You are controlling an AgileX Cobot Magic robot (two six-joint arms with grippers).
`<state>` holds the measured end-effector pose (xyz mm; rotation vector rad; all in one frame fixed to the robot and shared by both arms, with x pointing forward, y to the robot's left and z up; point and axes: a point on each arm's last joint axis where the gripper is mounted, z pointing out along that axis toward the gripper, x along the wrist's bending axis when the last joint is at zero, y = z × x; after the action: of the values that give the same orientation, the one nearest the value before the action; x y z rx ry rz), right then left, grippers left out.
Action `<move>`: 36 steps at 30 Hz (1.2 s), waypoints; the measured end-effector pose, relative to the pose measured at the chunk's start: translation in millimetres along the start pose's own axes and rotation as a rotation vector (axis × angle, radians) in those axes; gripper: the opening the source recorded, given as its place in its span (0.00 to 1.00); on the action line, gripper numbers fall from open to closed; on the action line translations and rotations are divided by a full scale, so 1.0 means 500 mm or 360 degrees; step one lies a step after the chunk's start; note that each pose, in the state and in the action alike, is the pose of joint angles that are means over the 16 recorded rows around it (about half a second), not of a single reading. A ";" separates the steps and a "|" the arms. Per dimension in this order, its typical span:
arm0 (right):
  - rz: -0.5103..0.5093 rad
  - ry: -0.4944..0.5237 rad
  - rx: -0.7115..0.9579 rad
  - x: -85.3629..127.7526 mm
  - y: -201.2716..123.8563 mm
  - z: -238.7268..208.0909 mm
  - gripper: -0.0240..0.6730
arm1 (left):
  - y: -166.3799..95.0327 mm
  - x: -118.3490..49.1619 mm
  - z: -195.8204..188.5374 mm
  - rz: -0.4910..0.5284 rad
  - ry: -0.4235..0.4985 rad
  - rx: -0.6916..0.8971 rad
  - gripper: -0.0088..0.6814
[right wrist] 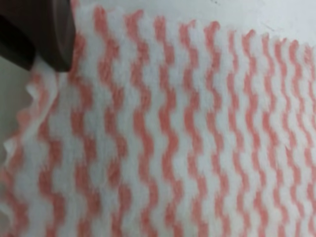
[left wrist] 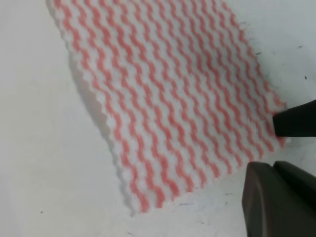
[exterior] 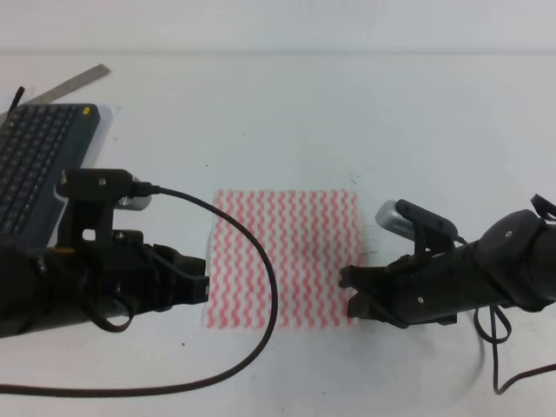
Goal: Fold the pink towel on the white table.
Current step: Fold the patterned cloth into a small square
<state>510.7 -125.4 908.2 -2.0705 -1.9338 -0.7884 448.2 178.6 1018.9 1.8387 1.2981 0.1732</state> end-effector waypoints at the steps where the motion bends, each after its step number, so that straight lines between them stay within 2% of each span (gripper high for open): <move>1: -0.0004 0.0002 -0.0002 0.001 0.000 -0.002 0.03 | 0.000 0.000 0.000 0.0012 0.0002 -0.0002 0.01; 11: -0.0055 0.0055 -0.0068 0.018 0.002 -0.039 0.02 | 0.003 0.003 0.001 0.0186 0.0028 -0.0026 0.01; 16: -0.0068 0.0105 -0.0117 0.031 0.007 -0.058 0.02 | 0.002 0.002 0.001 0.0315 0.0019 -0.0015 0.05; 21: -0.0067 0.0163 -0.0164 0.045 0.016 -0.069 0.02 | -0.001 0.000 0.003 0.0436 -0.0008 0.0014 0.17; 32: -0.0028 0.0297 -0.0251 0.073 0.040 -0.085 0.02 | -0.004 -0.003 0.004 0.0771 -0.0038 0.0029 0.58; 36: 0.0003 0.0346 -0.0281 0.077 0.048 -0.089 0.02 | -0.003 -0.004 0.004 0.0909 -0.0038 0.0012 0.66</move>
<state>523.4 -117.0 970.1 -1.9828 -1.8025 -1.1688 447.5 175.9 1017.5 2.1692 0.7266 0.4478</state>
